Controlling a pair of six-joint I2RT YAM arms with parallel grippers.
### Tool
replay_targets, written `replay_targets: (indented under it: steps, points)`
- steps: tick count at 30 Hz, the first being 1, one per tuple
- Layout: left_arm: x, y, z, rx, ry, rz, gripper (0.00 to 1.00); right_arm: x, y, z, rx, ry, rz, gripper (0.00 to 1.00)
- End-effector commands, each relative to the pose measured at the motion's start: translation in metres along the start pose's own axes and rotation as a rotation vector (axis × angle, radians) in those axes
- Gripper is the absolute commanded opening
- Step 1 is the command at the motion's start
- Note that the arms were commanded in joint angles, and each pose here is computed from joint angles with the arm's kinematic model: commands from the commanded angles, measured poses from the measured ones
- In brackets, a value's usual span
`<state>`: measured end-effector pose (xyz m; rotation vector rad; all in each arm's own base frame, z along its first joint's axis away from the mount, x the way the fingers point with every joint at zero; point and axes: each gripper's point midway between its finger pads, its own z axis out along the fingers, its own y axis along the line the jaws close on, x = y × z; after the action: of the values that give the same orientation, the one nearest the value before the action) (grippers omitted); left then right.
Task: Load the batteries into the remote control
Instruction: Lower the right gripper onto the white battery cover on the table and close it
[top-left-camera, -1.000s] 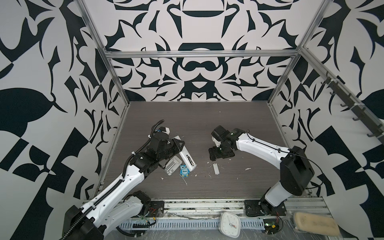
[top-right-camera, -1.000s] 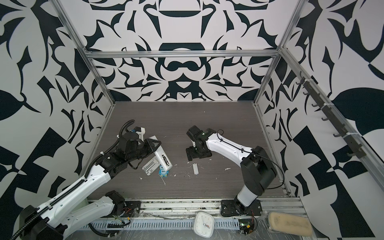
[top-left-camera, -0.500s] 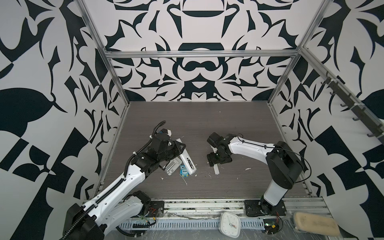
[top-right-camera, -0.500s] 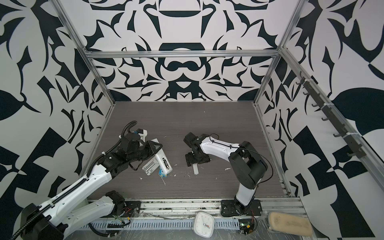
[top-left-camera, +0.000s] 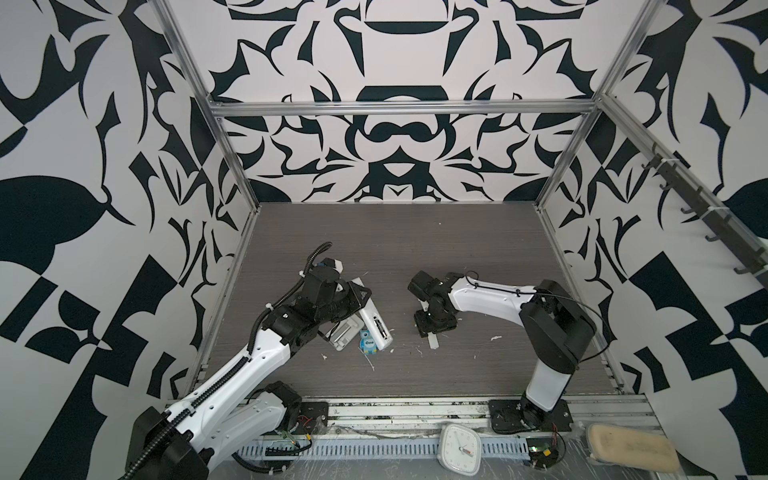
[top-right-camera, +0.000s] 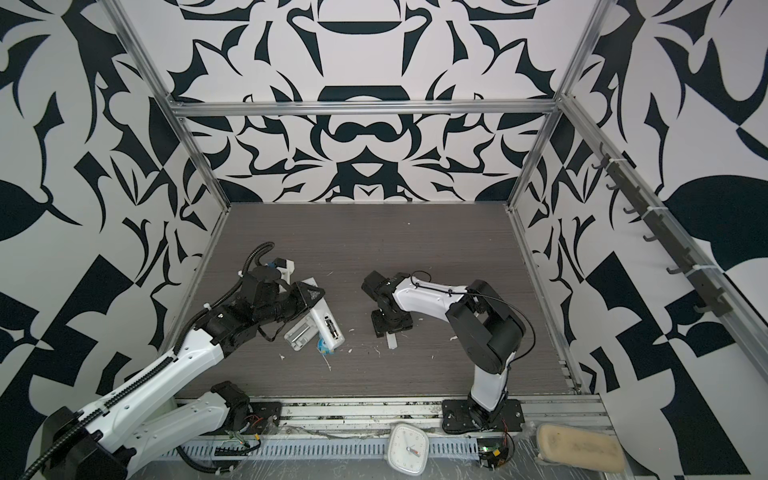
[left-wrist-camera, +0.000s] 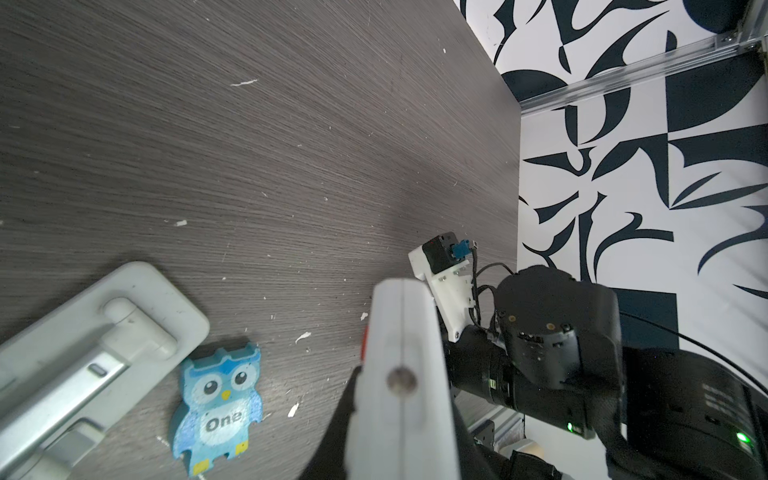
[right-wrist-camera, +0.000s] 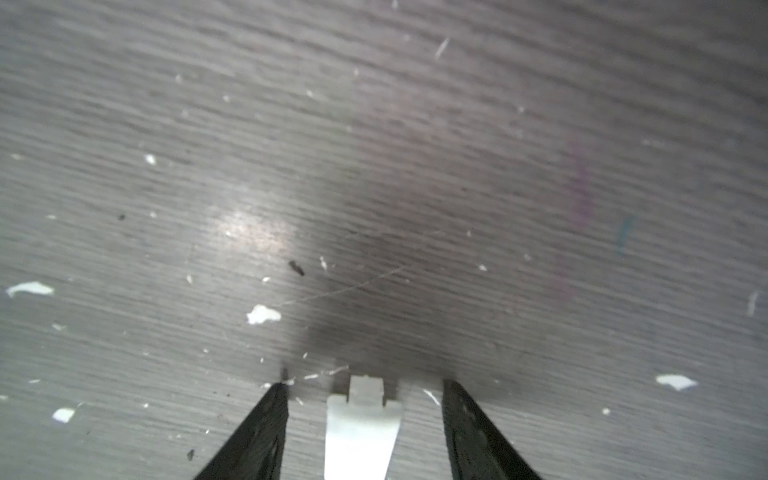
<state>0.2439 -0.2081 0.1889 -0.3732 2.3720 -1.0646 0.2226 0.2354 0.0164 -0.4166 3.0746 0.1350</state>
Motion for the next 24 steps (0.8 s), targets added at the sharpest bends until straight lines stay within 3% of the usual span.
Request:
replay_targets:
  steps: [1, 24]
  points:
    - [0.0030, 0.0040, -0.0008, -0.007, 0.008, -0.005, 0.08, 0.0034, 0.0046, 0.0029, -0.002, 0.014, -0.013, 0.59]
    - [0.0064, 0.0083, 0.0018, -0.019, 0.023, 0.004, 0.08, 0.0066, 0.0092, 0.0092, 0.023, 0.030, -0.030, 0.30]
